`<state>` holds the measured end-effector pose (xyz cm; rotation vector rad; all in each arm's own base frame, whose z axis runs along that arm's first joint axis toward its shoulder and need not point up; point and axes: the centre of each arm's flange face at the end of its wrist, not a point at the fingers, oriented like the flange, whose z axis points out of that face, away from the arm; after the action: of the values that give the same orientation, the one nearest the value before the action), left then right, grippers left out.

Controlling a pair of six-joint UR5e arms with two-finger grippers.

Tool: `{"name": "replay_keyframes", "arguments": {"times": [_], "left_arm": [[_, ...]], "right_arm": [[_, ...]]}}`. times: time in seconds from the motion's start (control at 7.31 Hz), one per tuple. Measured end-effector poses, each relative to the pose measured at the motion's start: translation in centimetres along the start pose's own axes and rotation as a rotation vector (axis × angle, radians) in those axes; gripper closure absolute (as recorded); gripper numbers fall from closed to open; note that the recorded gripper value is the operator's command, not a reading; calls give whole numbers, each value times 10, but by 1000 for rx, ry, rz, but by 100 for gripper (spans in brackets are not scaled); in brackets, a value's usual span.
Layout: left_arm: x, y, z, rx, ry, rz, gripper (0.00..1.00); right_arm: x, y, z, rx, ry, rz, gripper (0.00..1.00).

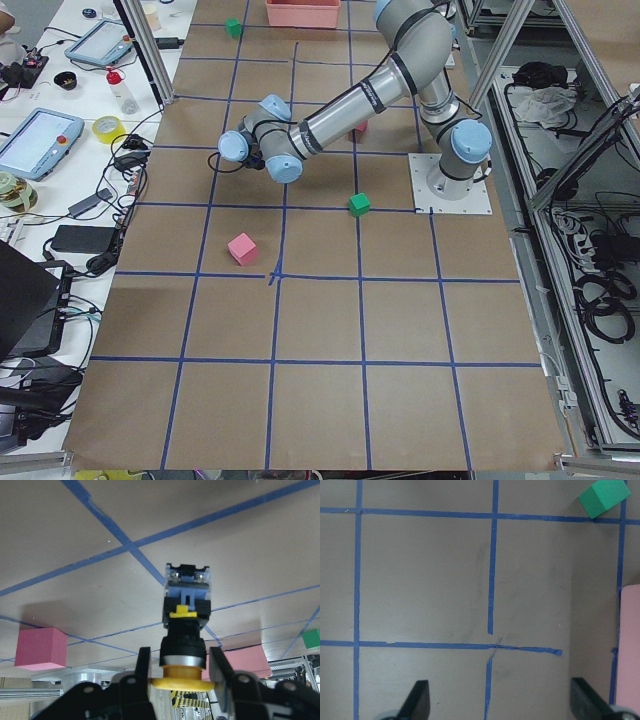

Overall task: Align button upright
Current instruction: 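Rotate the left wrist to turn the held switch cap-down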

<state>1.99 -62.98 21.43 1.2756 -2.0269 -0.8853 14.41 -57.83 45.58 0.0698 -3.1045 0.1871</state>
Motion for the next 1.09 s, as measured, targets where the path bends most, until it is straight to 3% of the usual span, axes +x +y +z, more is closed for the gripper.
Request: {"name": "replay_keyframes", "arguments": {"times": [0.27, 0.68, 1.09], "left_arm": [[-2, -4, 1, 11, -8, 13, 100], [-10, -12, -5, -8, 14, 33, 100], [-19, -13, -3, -43, -10, -172, 100]], "right_arm": [[1, 3, -10, 0, 7, 1, 0], [11, 14, -14, -81, 48, 3, 0], [16, 23, -34, -51, 51, 5, 0]]}}
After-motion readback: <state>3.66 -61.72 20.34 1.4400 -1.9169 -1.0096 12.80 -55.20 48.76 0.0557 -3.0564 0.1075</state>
